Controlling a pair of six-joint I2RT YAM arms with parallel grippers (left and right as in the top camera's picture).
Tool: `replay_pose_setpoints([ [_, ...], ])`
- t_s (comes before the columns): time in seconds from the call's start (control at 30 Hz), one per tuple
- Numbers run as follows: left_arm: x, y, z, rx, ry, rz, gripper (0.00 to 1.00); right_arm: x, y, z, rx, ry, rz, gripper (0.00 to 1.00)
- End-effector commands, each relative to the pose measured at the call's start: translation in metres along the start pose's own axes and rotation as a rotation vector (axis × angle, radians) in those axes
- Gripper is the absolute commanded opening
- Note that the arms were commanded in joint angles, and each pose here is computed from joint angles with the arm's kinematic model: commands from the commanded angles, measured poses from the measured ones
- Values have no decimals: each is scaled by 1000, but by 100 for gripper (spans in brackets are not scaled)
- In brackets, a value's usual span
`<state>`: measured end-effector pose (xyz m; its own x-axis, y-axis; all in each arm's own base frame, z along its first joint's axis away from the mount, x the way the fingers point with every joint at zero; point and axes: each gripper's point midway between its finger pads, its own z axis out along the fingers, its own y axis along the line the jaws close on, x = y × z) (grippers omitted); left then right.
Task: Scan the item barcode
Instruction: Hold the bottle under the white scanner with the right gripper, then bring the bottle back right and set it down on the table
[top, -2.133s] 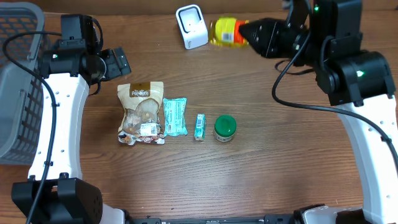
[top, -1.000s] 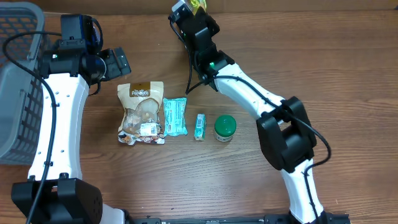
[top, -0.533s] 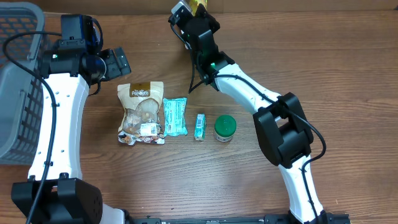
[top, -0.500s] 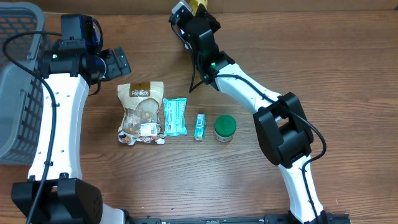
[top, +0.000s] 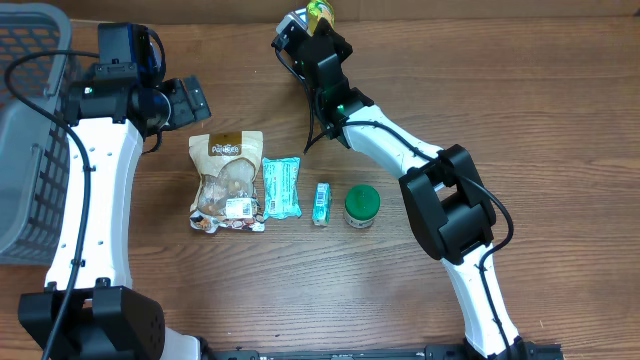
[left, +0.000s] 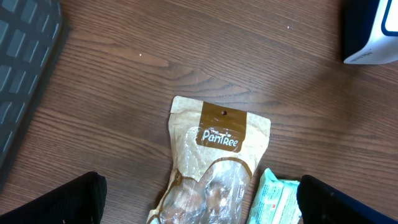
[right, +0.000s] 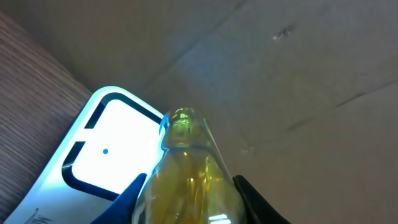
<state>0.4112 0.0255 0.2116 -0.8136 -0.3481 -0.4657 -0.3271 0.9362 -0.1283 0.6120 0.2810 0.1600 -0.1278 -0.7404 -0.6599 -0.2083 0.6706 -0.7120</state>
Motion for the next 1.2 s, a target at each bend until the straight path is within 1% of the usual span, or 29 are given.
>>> replay_pose_setpoints([
  [0.0,-2,-2,-3,0,-11,14,100,-9,-16,-1,48,-11,16,35],
  [0.07,-2,-2,-3,0,-11,13,99,-10,-23,-3,96,5,27,36],
  [0.1,-2,-2,-3,0,-11,13,100,-12,-31,-6,148,13,44,35],
  [0.2,-2,-2,-3,0,-11,13,100,-25,-55,-22,305,16,102,29],
  [0.27,-2,-2,-3,0,-11,13,100,-38,-65,-33,349,8,98,23],
  [0.33,-2,-2,-3,0,-11,13,99,-54,-76,-48,374,-6,121,22],
  [0.5,-2,-2,-3,0,-11,13,100,-82,-108,-82,362,-27,206,22],
  [0.6,-2,-2,-3,0,-11,13,100,-88,-136,-109,325,-6,353,23],
  [0.7,-2,-2,-3,0,-11,13,99,-81,-160,-134,299,35,492,23],
  [0.8,-2,-2,-3,0,-11,13,100,-63,-167,-151,215,108,554,23],
  [0.87,-2,-2,-3,0,-11,13,100,-38,-165,-160,161,200,605,23],
  [0.93,-2,-2,-3,0,-11,13,99,-4,-159,-165,110,325,652,23],
  [0.97,-2,-2,-3,0,-11,13,99,22,-153,-166,74,419,682,23],
  [1.03,-2,-2,-3,0,-11,13,100,57,-149,-168,35,540,720,23],
  [1.07,-2,-2,-3,0,-11,14,99,94,-148,-174,-16,669,784,23],
  [1.17,-2,-2,-3,0,-11,13,100,128,-147,-183,-94,795,856,24],
])
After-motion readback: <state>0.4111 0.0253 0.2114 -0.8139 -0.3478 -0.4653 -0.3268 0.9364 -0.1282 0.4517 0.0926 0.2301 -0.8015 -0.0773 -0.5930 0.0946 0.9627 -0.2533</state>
